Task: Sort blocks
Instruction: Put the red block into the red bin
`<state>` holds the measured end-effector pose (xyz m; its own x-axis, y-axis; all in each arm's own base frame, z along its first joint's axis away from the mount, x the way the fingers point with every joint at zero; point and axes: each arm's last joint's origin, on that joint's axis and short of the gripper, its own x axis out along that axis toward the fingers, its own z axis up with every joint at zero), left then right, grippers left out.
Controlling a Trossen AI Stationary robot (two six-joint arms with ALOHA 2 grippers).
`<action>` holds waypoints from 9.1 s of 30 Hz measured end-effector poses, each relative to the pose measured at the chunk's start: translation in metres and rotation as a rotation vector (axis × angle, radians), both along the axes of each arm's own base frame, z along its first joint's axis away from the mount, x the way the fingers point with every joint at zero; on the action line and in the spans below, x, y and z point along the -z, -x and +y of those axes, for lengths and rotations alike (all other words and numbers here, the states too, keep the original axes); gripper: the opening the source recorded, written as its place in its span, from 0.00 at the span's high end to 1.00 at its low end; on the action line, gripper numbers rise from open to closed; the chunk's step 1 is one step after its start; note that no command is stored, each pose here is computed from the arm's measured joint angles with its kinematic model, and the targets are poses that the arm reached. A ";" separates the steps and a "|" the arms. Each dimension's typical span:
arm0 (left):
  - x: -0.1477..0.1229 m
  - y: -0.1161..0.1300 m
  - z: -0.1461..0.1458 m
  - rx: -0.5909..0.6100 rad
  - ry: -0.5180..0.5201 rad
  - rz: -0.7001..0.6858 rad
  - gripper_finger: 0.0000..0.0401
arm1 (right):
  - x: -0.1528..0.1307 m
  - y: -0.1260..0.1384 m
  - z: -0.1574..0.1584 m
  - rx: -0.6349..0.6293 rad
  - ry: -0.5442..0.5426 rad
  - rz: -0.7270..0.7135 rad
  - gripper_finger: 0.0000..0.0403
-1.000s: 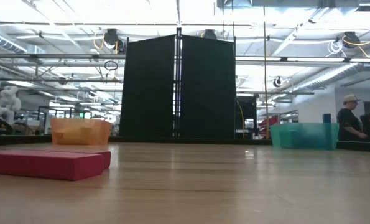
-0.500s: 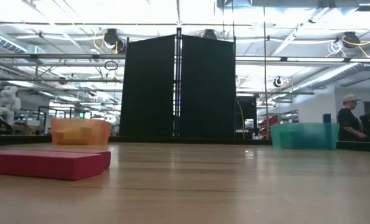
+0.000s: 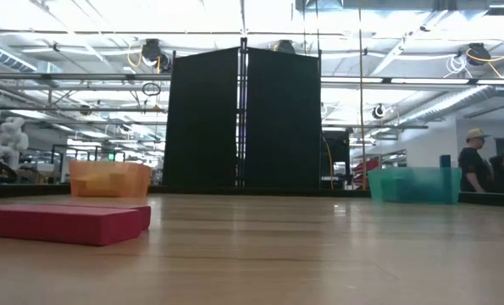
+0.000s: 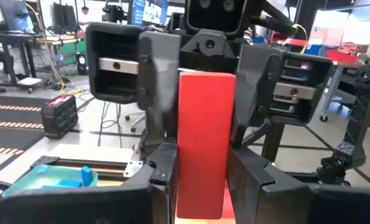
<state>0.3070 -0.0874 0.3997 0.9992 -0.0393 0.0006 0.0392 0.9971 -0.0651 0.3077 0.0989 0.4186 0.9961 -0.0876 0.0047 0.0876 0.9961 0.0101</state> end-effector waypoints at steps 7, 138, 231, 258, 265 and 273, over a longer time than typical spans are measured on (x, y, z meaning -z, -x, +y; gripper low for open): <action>0.000 0.000 0.000 0.000 -0.026 0.001 0.79 | 0.000 0.000 0.000 -0.005 0.013 0.000 0.83; 0.213 0.027 -0.143 0.073 -0.131 1.194 0.39 | 0.047 0.144 0.047 0.027 -0.666 0.497 0.42; 0.250 0.001 -0.094 -0.100 -0.145 1.275 0.39 | 0.049 0.143 0.050 -0.019 -0.622 0.540 0.42; 0.225 -0.027 -0.083 0.326 -0.438 1.208 0.39 | 0.063 0.133 0.063 -0.027 -0.625 0.620 0.42; 0.234 -0.029 -0.078 0.338 -0.428 1.197 0.39 | 0.062 0.133 0.063 -0.027 -0.625 0.620 0.42; 0.251 -0.031 -0.079 0.383 -0.401 1.251 0.39 | 0.062 0.133 0.063 -0.030 -0.626 0.623 0.42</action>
<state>0.3383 -0.1665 0.1487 0.2503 -0.0946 -0.9635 0.4437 0.8958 0.0274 0.1747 0.1623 0.3562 0.8036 0.1339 -0.5800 0.2332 0.8257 0.5137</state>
